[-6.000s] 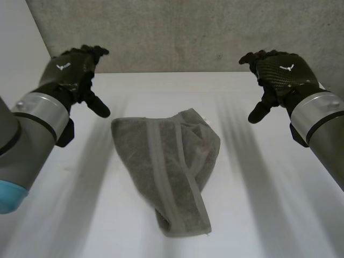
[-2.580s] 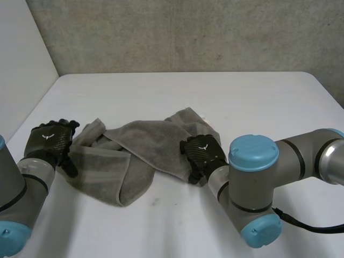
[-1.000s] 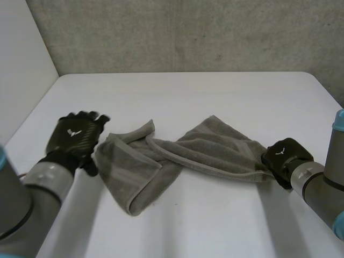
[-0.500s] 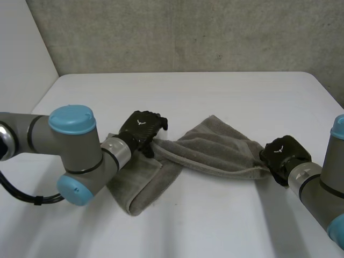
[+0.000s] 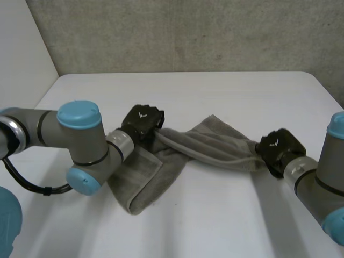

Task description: Fold the towel.

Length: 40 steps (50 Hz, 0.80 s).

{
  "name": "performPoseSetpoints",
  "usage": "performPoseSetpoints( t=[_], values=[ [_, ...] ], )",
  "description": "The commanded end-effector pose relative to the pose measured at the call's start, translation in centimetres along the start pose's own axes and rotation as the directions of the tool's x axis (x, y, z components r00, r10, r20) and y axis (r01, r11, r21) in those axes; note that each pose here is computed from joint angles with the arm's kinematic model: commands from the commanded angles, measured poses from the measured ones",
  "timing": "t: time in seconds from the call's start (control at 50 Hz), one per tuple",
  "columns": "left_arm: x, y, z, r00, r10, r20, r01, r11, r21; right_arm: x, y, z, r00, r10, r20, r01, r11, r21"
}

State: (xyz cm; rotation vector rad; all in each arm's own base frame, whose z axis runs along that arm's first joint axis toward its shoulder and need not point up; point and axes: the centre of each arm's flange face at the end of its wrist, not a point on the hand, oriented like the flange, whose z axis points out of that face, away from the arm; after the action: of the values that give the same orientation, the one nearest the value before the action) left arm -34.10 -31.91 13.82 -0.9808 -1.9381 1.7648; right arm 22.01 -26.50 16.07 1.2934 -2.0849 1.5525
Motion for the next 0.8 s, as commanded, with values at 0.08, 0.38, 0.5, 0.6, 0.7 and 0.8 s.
performPoseSetpoints(
  t=[0.08, 0.38, 0.5, 0.6, 0.7, 0.8],
  values=[
    [-3.5, -8.6, 0.9, 0.983, 0.035, 0.178, -0.079, 0.965, 0.249, 4.5, -6.8, 2.6, 0.976, 0.145, -0.162, -0.096, 0.956, 0.278],
    [-6.3, -17.4, -5.6, 0.882, -0.076, 0.465, -0.135, 0.905, 0.404, 9.3, -14.7, 0.9, 0.878, 0.406, -0.254, -0.116, 0.695, 0.709],
    [-3.6, -11.6, -8.5, 0.905, -0.030, 0.424, -0.069, 0.974, 0.216, 6.7, -12.0, 1.2, 0.920, 0.349, -0.176, -0.194, 0.799, 0.569],
    [0.8, -5.0, -11.3, 0.948, 0.000, 0.319, -0.008, 1.000, 0.025, 2.2, -7.8, 1.0, 0.969, 0.248, 0.009, -0.236, 0.910, 0.340],
    [7.9, -0.1, -14.5, 0.992, 0.037, 0.123, -0.020, 0.991, -0.136, 0.3, -4.4, 1.5, 0.979, 0.199, 0.052, -0.205, 0.956, 0.211],
    [9.9, -0.2, -15.6, 0.997, 0.040, 0.065, -0.031, 0.991, -0.133, -0.5, -3.0, 1.2, 0.982, 0.176, 0.063, -0.185, 0.969, 0.163]
  ],
)
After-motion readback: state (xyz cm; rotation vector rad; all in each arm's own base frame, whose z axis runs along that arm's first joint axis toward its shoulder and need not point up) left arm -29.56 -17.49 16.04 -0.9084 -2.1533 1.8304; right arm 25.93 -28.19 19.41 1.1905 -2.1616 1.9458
